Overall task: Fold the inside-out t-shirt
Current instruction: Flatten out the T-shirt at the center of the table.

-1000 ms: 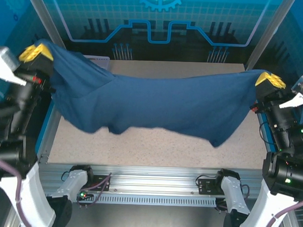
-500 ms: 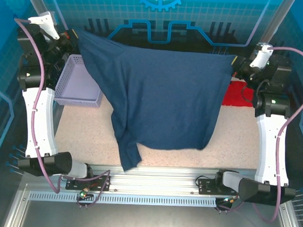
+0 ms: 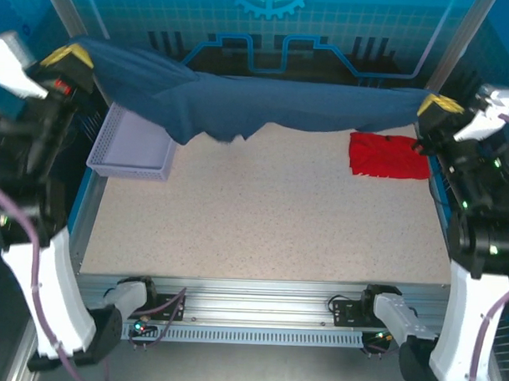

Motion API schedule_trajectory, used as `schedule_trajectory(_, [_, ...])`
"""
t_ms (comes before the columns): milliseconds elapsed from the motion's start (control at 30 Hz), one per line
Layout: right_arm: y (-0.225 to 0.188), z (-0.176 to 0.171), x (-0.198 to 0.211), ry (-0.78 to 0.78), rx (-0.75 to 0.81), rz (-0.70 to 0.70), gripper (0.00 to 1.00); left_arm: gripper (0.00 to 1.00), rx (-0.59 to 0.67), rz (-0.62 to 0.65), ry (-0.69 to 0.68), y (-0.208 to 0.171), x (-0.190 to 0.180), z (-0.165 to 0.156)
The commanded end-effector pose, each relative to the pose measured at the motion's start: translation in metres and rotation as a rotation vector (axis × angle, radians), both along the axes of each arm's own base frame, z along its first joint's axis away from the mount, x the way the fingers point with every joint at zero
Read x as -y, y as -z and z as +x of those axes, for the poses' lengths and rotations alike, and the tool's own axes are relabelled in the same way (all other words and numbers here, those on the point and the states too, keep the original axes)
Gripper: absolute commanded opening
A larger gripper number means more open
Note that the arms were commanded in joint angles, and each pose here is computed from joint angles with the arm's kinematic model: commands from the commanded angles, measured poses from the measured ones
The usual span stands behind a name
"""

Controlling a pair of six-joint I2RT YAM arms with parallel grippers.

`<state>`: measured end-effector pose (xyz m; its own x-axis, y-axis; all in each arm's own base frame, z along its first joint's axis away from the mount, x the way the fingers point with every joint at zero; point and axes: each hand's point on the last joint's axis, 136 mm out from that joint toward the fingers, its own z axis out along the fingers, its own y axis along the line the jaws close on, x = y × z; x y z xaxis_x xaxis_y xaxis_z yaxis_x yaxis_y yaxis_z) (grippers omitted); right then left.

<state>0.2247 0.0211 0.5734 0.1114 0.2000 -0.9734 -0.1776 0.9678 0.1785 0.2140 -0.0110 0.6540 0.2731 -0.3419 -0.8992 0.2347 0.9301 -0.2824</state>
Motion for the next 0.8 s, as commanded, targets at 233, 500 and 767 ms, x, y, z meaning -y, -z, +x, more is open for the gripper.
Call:
schedule_trajectory(233, [-0.029,-0.058,0.012,0.117,0.107,-0.065,0.00,0.00,0.163,0.071,-0.063,-0.034,0.006,-0.058])
schedule_trajectory(500, [0.002,0.029,0.017,0.094,-0.002,-0.056,0.00,0.00,-0.015,0.005,-0.005,0.011,-0.017,0.067])
schedule_trajectory(767, [0.144,0.215,0.014,0.083,-0.297,-0.086,0.01,0.00,-0.371,0.030,0.041,0.176,-0.007,0.280])
